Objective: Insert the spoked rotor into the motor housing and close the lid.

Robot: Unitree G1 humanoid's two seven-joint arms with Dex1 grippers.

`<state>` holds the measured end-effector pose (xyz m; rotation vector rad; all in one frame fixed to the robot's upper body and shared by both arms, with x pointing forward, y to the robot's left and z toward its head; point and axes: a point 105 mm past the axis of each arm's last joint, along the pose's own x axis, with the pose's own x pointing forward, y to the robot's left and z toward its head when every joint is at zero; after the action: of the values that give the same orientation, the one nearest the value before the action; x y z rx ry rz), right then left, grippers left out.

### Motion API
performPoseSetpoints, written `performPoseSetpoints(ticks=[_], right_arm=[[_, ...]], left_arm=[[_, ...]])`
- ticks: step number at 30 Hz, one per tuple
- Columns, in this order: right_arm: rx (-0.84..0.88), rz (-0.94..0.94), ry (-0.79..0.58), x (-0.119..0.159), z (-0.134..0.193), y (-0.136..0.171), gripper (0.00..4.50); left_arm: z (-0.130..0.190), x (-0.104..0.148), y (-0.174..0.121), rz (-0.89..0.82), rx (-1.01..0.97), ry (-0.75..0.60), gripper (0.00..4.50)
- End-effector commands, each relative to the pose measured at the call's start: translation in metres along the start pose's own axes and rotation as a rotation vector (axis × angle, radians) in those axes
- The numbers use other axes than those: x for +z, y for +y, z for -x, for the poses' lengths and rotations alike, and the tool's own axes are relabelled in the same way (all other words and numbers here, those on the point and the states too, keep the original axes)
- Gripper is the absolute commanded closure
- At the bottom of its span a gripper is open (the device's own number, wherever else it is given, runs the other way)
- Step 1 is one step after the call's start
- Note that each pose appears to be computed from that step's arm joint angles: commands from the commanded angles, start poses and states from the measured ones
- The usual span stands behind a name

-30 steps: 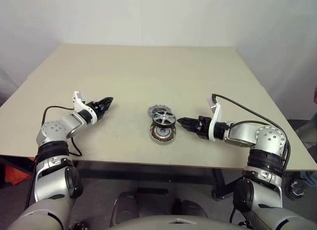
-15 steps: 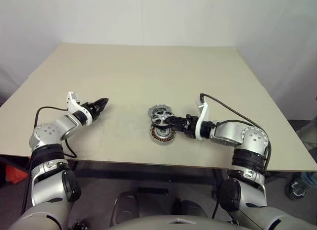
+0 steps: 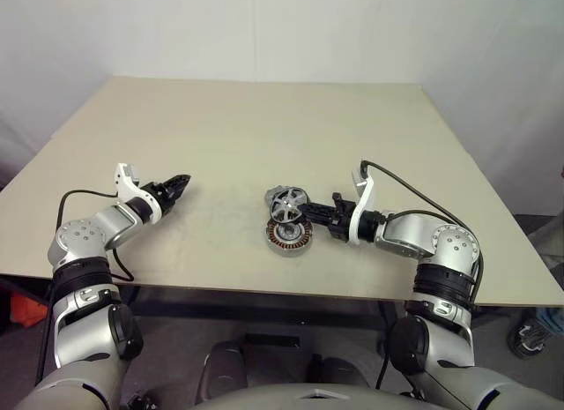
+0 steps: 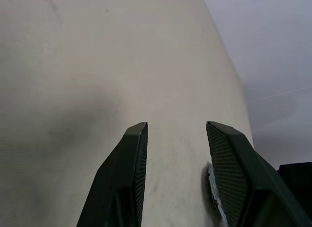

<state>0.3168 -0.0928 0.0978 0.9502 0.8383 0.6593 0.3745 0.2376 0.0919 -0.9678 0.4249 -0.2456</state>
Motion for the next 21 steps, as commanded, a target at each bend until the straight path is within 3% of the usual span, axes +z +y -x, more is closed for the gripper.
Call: performPoseSetpoints(ticks=[1,10,21], right_arm=[[0.086,0.038,0.005,0.000,0.006,0.016,4.19],[0.212,-0.014,0.057,-0.015,0.018,0.023,4.19],[0.148,-0.085,0.074,-0.026,0.014,0.017,4.19]], left_arm=[[-0.003,0.011,-0.015,-0.032,-0.042,-0.029,2.48],[-0.006,0.008,-0.016,-0.035,-0.045,-0.009,2.48],[-0.004,0.009,-0.012,-0.037,-0.034,-0.011,2.48]])
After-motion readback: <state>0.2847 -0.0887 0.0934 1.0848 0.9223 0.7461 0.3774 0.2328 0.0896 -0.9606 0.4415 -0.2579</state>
